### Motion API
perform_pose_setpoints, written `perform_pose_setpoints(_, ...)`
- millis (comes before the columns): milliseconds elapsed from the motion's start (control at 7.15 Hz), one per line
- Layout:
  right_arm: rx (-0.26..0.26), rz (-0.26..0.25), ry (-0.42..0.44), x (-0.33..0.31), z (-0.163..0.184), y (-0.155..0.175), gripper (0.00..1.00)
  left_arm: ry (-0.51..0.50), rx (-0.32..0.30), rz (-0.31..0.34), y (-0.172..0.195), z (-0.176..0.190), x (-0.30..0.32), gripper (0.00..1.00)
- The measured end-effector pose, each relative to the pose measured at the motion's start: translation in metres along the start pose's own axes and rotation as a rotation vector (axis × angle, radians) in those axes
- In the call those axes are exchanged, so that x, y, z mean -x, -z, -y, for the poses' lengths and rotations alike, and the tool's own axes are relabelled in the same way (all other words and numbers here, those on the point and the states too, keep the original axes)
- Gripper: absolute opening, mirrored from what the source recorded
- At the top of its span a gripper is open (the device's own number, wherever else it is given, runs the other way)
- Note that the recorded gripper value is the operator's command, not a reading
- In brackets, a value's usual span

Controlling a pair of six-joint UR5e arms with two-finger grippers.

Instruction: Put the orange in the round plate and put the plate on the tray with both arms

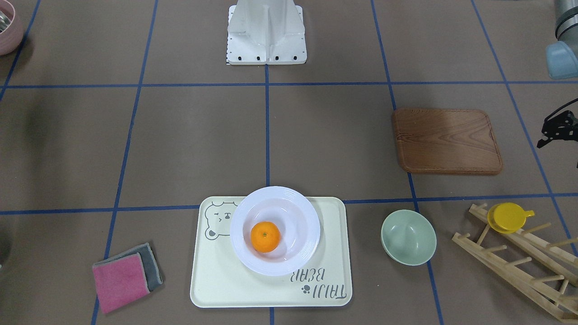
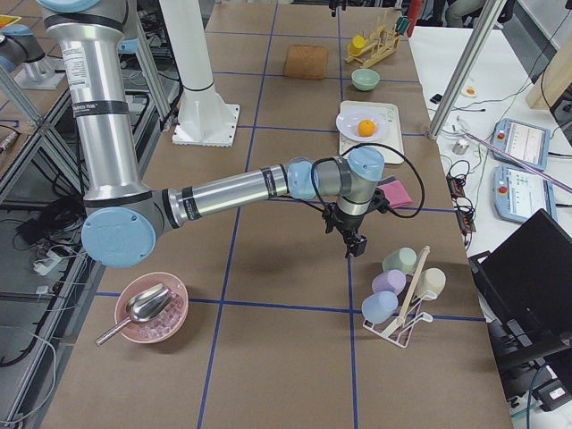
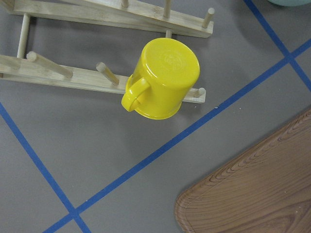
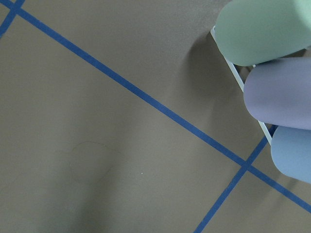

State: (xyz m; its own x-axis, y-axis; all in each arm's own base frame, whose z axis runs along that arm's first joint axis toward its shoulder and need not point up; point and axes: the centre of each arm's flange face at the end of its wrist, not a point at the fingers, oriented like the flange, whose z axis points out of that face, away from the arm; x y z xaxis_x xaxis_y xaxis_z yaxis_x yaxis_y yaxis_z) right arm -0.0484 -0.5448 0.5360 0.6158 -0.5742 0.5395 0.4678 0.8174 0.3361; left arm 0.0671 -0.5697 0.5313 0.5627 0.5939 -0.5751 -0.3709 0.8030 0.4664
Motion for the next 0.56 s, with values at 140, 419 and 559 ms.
perform_pose_setpoints(140,-0.008,-0.003,0.005,0.0042,0.0043,0.0039,1.00,-0.007,-0.007,0.000,0.0031,-0.0002,-0.0049,0.99)
perform_pose_setpoints(419,-0.019,-0.008,-0.004,0.0087,0.0071,0.0097,1.00,-0.020,-0.019,0.002,0.0091,-0.0011,-0.0116,0.99)
perform_pose_setpoints(559,-0.025,-0.010,-0.003,0.0116,0.0084,0.0130,1.00,-0.022,-0.021,0.003,0.0098,-0.0010,-0.0125,0.99)
